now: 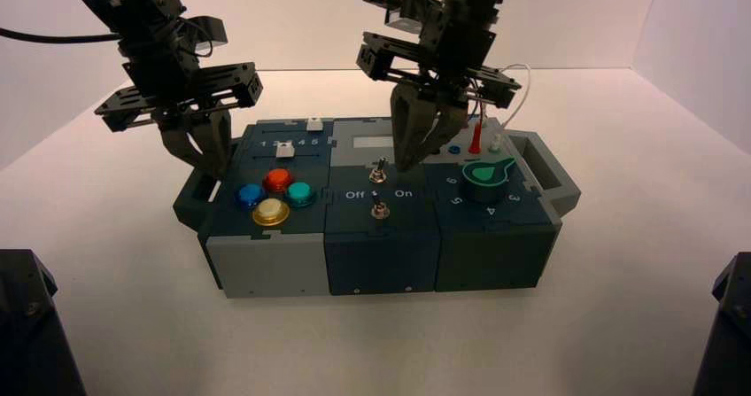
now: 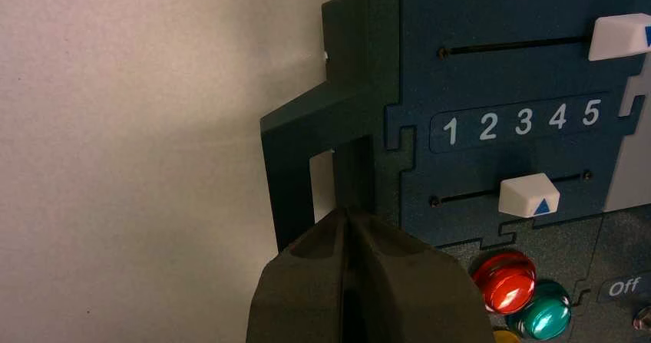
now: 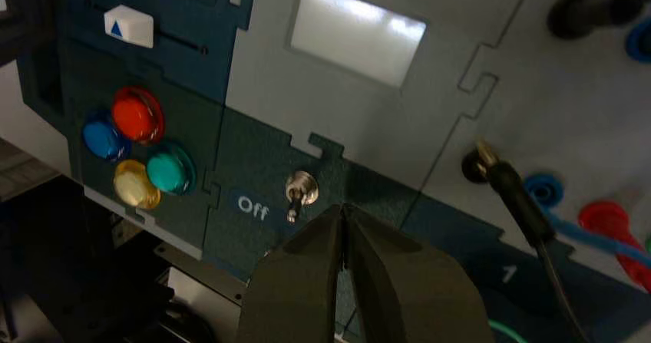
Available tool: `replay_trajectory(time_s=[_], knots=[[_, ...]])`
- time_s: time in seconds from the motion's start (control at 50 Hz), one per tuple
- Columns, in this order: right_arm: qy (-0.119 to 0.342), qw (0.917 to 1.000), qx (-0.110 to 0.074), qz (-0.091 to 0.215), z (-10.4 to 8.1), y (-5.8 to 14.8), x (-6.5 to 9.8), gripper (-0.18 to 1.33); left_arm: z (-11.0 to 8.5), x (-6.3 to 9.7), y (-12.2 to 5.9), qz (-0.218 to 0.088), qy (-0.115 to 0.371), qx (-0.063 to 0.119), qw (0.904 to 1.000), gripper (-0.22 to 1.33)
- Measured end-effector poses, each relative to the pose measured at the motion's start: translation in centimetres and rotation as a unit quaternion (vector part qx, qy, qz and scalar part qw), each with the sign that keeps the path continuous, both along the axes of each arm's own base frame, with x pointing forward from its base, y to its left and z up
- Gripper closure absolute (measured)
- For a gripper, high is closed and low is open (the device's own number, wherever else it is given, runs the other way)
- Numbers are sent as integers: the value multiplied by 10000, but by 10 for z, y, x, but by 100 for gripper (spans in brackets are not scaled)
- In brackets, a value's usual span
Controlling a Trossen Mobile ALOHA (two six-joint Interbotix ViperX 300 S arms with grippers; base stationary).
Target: Flip the top switch off with the right gripper.
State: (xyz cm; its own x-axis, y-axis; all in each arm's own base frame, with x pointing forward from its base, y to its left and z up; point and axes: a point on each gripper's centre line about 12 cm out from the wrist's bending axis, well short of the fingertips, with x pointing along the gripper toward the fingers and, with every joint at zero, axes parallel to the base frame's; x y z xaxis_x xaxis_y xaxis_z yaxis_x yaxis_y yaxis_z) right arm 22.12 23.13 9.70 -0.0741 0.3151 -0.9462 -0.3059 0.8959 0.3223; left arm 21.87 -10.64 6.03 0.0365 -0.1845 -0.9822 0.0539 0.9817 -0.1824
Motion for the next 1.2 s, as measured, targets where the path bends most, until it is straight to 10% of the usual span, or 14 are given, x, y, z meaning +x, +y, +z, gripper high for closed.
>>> replay_trajectory(time_s=[1.2], knots=[[219, 9997, 74, -43, -1, 16, 0, 130, 0, 0, 0, 3, -1, 6, 10000, 128]])
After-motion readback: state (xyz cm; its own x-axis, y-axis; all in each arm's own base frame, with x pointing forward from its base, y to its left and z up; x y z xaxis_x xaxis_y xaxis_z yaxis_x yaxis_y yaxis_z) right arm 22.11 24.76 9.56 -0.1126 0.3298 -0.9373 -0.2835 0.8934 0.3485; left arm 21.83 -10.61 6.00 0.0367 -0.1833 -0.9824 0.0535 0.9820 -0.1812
